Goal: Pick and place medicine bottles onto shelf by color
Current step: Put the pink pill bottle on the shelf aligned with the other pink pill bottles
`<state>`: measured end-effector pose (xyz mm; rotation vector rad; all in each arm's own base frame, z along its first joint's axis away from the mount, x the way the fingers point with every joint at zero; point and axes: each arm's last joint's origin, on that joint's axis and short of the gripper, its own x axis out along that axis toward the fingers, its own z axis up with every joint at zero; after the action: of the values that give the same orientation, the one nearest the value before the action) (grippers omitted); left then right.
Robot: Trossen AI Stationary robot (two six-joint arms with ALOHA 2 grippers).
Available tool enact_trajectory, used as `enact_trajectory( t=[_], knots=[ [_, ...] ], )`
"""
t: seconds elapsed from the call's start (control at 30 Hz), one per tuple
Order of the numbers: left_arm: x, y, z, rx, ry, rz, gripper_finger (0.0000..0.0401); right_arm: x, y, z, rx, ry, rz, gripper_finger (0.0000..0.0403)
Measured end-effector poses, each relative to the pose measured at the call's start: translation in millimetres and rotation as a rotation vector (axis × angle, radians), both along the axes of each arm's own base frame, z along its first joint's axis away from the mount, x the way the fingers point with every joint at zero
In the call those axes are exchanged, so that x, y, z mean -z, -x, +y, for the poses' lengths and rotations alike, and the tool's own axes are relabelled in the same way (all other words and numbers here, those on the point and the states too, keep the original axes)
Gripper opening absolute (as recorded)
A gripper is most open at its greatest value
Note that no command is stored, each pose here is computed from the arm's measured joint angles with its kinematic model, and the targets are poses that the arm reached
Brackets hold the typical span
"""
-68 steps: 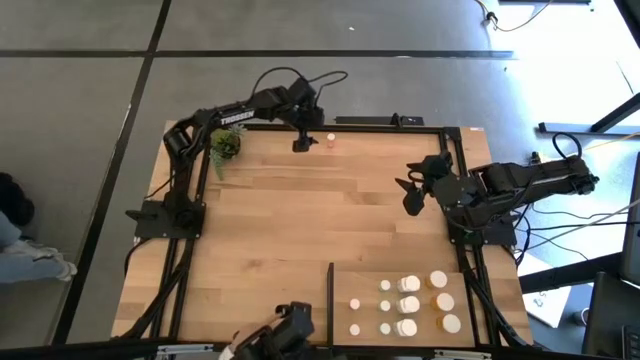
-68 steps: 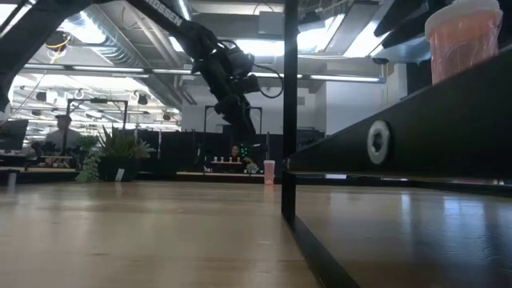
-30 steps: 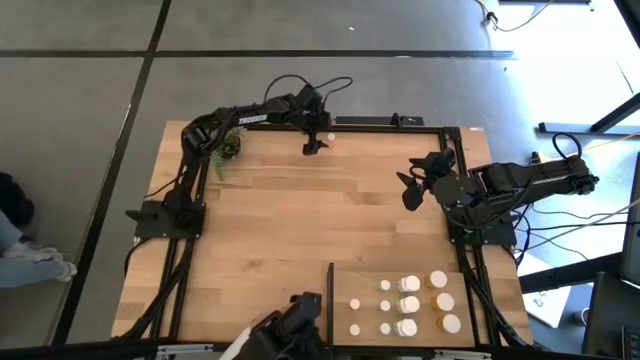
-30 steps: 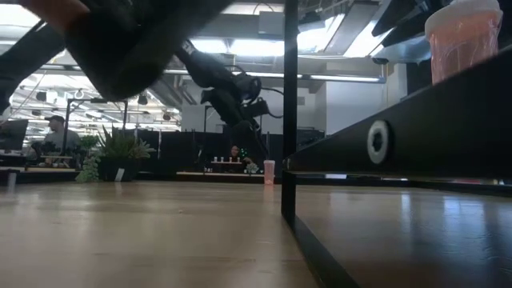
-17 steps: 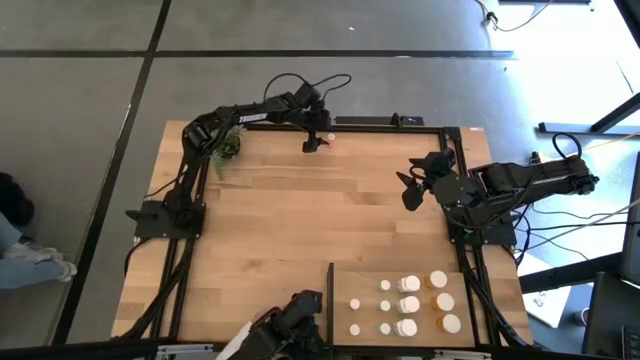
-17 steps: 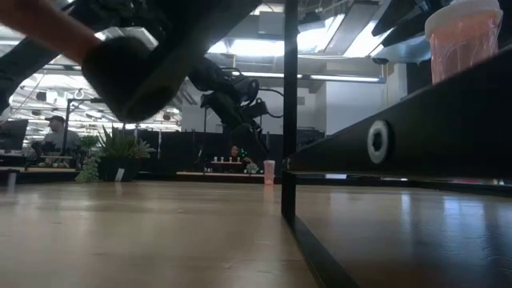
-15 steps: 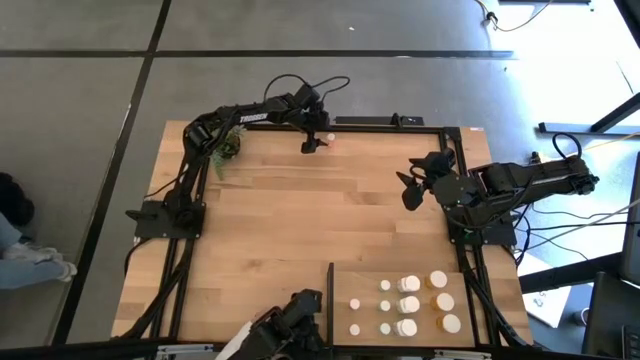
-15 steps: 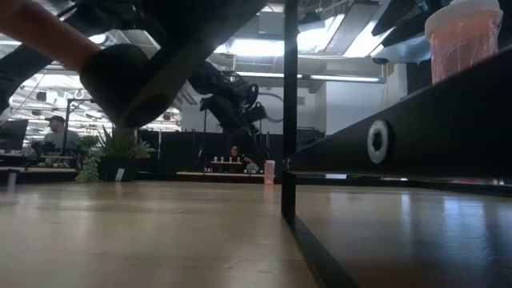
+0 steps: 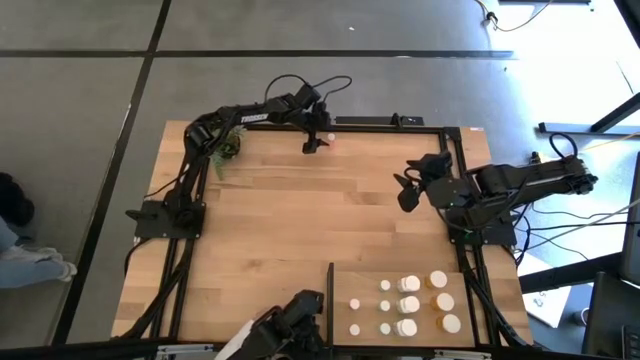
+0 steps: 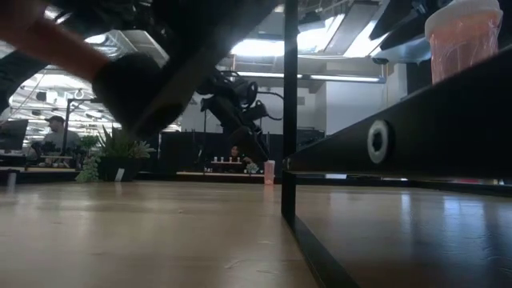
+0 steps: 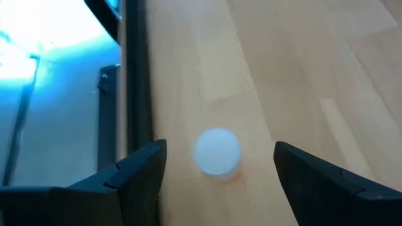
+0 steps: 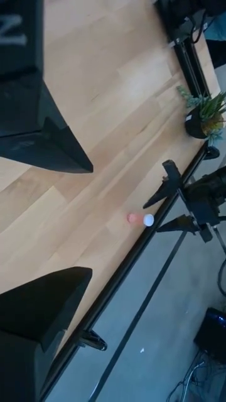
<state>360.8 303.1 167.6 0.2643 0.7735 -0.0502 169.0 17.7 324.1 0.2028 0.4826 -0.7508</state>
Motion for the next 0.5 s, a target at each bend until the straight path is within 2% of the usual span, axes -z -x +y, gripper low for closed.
enact_trajectory(
  t=[0.23, 0.5],
  knots=[
    [24, -3, 2, 0.008, 0.032, 0.024, 0.0286, 4, -6, 1, 0.0, 0.004, 0.02, 0.0259],
    [21, -5, 3, 0.005, 0.05, -0.003, 0.0286, 4, -6, 1, 0.0, 0.005, 0.021, 0.0259]
  ],
)
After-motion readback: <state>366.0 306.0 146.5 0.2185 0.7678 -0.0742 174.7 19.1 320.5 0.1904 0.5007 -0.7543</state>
